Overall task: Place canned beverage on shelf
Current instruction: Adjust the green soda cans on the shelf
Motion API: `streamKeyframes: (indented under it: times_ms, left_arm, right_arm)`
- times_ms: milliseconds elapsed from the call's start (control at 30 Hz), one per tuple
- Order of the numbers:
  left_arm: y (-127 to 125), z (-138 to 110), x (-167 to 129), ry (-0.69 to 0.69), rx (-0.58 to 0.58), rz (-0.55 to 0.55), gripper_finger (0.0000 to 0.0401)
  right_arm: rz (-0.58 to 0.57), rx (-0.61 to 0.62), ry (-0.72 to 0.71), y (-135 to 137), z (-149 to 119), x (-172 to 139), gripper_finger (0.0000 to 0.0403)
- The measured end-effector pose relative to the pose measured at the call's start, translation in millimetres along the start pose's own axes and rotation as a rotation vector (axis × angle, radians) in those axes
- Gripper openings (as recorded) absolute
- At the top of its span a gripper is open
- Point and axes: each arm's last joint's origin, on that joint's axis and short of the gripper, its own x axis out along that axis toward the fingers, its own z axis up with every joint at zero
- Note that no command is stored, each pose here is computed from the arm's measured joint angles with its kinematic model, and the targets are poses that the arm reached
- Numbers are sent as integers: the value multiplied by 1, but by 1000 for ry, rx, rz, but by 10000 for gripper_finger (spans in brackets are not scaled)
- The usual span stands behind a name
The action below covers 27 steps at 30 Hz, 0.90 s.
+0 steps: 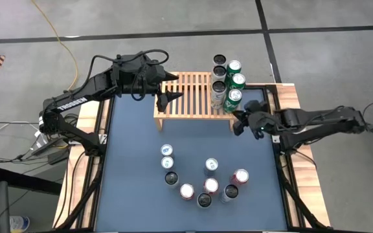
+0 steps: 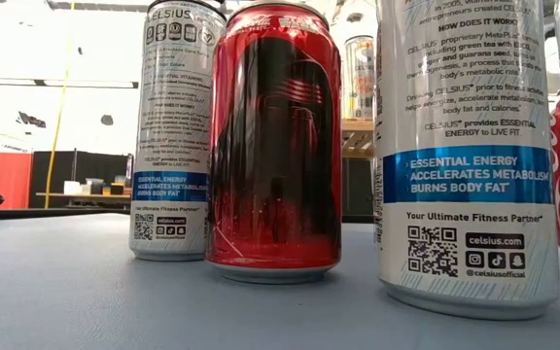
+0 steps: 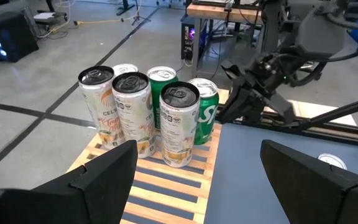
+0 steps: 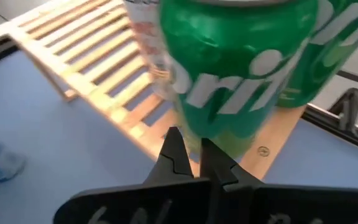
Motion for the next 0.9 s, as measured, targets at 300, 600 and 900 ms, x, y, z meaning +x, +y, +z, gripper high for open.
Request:
streamKeyframes:
  times_ms: [300,600,900]
  left_arm:
    - [0,-1,0,13,-18,-5,327]
    - [0,-3,0,26,-22,-5,327]
    - [1,-3,0,26,-17,19,327]
  right_arm:
    - [-98,15,14,-8,5,16,0]
    - [-46,26,15,-12,7,8,0]
    - [-230,154,-210,-37,29,-31,0]
